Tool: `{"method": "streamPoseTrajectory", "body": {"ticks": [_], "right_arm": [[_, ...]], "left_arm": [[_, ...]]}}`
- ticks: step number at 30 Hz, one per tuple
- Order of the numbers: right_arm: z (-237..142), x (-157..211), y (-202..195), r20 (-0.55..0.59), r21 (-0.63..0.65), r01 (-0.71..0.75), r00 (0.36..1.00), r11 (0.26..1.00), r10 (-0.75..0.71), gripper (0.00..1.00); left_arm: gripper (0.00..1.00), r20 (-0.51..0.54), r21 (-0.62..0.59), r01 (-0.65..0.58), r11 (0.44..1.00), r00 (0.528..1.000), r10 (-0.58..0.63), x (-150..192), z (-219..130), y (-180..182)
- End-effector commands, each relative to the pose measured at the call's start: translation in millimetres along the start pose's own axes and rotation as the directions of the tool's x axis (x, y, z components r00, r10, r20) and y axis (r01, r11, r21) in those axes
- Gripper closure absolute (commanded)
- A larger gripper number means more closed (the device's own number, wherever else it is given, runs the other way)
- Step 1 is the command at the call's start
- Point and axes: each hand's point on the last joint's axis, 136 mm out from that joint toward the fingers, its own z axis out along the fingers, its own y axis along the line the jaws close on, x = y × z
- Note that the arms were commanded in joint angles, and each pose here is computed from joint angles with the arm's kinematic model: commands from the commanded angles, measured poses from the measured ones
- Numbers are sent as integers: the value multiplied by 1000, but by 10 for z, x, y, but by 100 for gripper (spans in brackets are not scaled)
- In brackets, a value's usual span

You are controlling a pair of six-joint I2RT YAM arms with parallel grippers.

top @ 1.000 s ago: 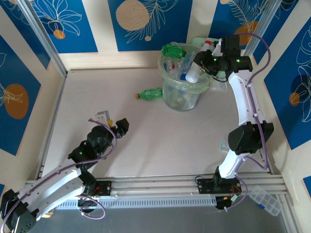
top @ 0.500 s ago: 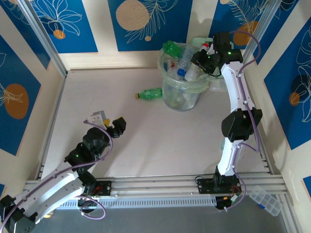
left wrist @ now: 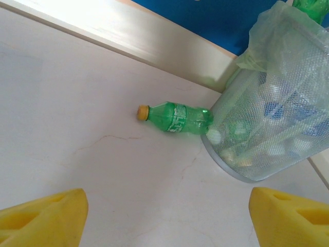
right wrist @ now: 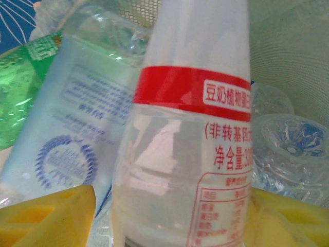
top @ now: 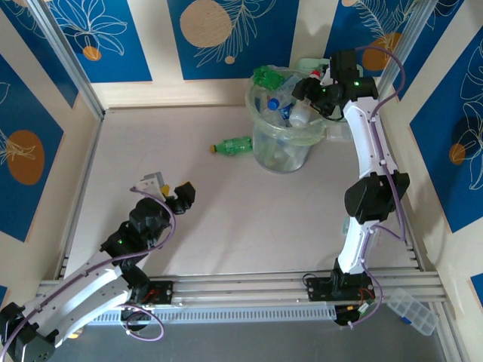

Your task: Put the plastic bottles in the bin

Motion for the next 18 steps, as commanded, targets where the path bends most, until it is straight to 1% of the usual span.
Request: {"method": "streamPoseTrajectory", "body": {"ticks": [1, 4, 8, 10, 14, 16, 18], "right_arm": [[-356, -25, 79, 43, 0, 29, 999, 1000, -29, 26], [-413, -49, 48, 65, 31, 38, 997, 999, -40, 24], [-446, -55, 39, 67, 38, 47, 997, 998, -50, 24], [-439, -47, 45, 64, 35, 54, 996, 998, -56, 26], [-403, -52, 29, 68, 59, 69, 995, 996, -73, 34], [-399, -64, -16, 77, 92, 70, 994, 993, -77, 40], [-394, -80, -45, 87, 108, 71, 993, 992, -80, 43]], "left_arm": [[18, 24, -3, -10, 1000, 1000, 10, -96, -23, -35], [18, 24, 0, -8, 1000, 1000, 8, -100, -27, -38], [18, 25, -1, -6, 1000, 1000, 6, -102, -35, -34], [18, 28, -2, -5, 1000, 1000, 5, -108, -35, -33], [18, 30, -9, 1, 1000, 1000, -1, -109, -40, -14], [18, 34, -9, 2, 1000, 999, -2, -119, -55, -11], [18, 41, -13, 4, 1000, 999, -4, -131, -68, 3]]}}
